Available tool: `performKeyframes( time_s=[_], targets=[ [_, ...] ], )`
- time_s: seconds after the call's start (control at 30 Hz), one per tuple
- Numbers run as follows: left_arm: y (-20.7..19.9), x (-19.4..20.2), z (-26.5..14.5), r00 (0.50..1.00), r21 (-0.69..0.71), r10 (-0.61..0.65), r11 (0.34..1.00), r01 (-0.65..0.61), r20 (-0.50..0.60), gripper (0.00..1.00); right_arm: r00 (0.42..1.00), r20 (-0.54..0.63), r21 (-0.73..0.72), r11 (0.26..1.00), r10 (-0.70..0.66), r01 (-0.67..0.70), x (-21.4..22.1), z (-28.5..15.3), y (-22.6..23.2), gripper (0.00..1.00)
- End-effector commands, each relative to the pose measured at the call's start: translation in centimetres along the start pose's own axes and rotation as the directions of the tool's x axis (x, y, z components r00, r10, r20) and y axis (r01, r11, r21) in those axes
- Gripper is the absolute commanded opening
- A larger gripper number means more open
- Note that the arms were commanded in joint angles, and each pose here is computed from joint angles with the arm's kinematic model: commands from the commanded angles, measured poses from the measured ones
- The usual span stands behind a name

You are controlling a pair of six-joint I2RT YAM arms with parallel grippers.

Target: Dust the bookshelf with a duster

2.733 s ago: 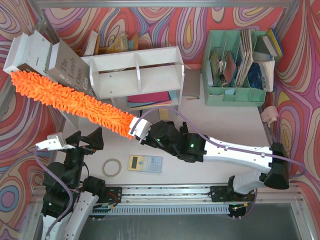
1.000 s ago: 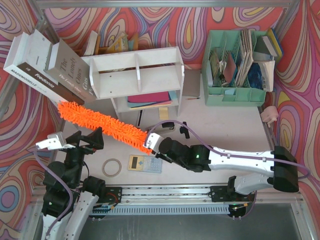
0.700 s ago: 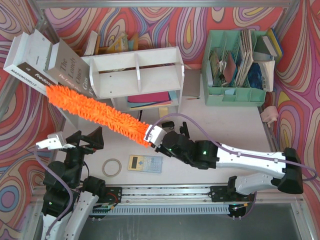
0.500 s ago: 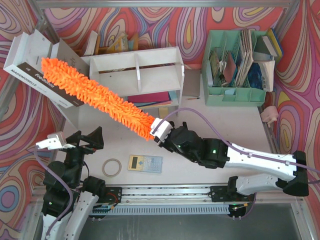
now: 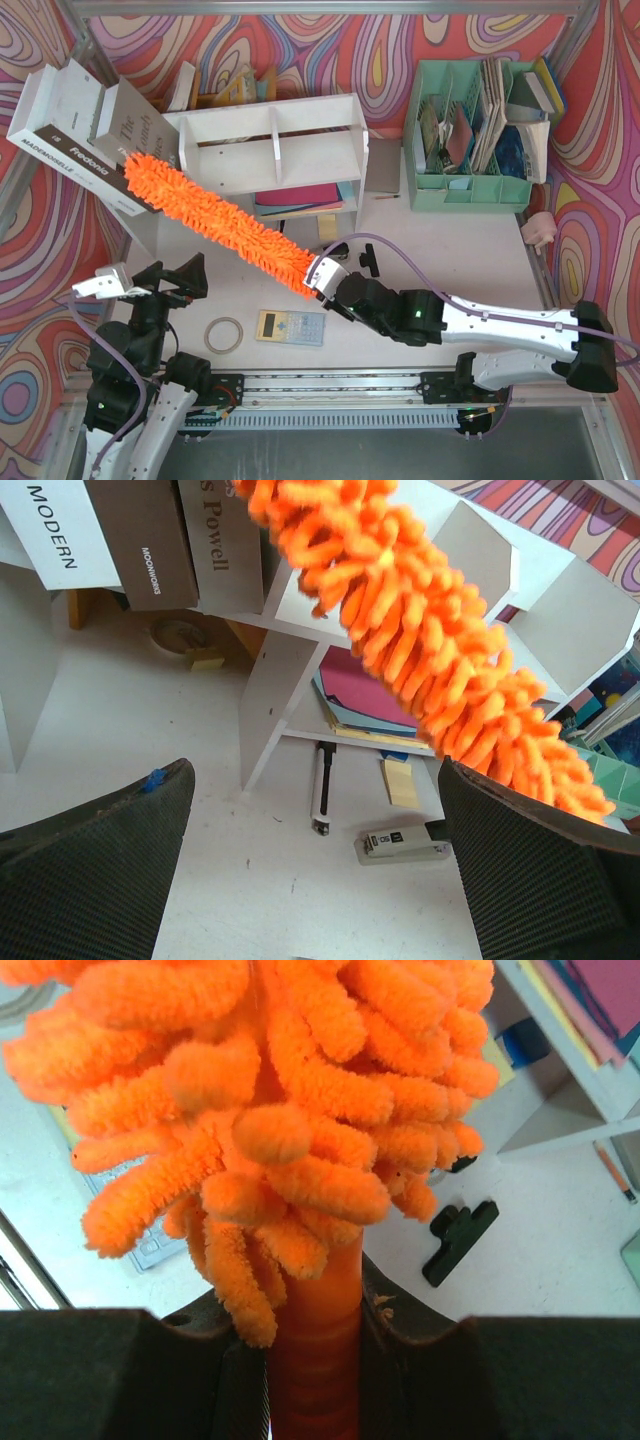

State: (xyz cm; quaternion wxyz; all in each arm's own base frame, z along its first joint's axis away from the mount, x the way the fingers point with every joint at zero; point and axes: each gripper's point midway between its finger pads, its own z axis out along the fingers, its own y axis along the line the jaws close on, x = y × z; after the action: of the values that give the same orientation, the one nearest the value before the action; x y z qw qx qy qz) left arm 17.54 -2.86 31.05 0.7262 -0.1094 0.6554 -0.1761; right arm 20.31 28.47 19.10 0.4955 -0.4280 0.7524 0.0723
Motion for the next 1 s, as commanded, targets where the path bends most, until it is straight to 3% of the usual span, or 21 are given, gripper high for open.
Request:
performKeyframes(
  time_s=[0.0,0.2,0.6,0.97],
  targets=[
    [0.3,0.6,0.3,1.000,-0.018,0.003,1.000,-0.003,-0.017,0.98,0.996,0.018,0.062,0.994,0.086,-0.087,0.7,-0.1,-0.7,0.00],
    [0.4,0.6,0.3,1.000,-0.020,0.002,1.000,-0.002,-0.017,0.98,0.996,-0.005,0.082,0.993,0.088,-0.087,1.9,0.4,-0.7,0.00],
    [0.4,0.5,0.2,1.000,-0.021,-0.001,1.000,0.001,-0.009,0.98,0.987,0.145,0.023,0.997,0.063,-0.067,-6.6,-0.3,-0.9,0.00],
    [0.4,0.9,0.6,0.999,-0.025,0.004,1.000,-0.005,-0.031,0.98,0.993,0.003,0.051,0.992,0.118,-0.118,0.6,1.3,0.3,0.00]
  ],
)
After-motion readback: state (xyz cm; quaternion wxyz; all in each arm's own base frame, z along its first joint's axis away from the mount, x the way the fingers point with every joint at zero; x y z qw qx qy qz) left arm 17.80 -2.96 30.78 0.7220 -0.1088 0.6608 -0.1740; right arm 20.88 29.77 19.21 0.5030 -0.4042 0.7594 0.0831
